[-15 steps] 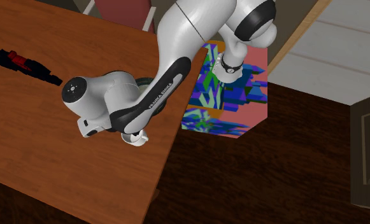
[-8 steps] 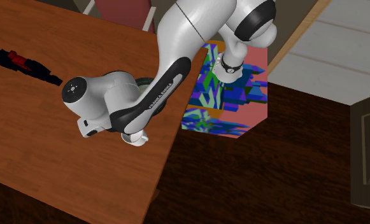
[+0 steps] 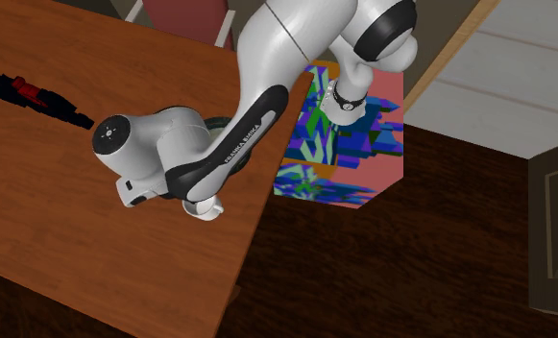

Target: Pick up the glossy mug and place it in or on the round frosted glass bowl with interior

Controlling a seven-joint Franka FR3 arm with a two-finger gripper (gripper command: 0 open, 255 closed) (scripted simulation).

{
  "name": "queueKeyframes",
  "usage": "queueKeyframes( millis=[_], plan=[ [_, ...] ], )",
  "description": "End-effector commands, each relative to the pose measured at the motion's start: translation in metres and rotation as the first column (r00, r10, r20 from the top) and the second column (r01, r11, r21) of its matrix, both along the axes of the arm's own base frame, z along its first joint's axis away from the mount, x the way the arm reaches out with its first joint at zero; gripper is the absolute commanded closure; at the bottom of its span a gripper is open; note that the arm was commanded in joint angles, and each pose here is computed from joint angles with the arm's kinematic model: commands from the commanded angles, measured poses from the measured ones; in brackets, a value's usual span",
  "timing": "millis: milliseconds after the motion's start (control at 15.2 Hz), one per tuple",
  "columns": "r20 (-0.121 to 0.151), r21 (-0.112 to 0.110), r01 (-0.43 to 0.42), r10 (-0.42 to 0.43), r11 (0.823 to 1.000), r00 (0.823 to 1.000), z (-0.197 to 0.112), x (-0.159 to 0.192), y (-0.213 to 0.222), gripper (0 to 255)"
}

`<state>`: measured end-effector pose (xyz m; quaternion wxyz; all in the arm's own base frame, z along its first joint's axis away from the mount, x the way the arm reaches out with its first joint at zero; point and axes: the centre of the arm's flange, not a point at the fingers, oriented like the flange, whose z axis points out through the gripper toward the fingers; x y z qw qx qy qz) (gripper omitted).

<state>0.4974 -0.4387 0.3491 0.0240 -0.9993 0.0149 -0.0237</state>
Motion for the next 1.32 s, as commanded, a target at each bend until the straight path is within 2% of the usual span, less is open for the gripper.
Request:
queueKeyframes(
  millis=[0, 1254],
  plan=[
    [0.0, 0.0, 0.0, 0.0, 1.0, 1.0, 0.008, 0.0, 0.0, 255],
    [0.0, 0.0, 0.0, 0.0, 1.0, 1.0, 0.108, 0.0, 0.0, 255]
  ],
)
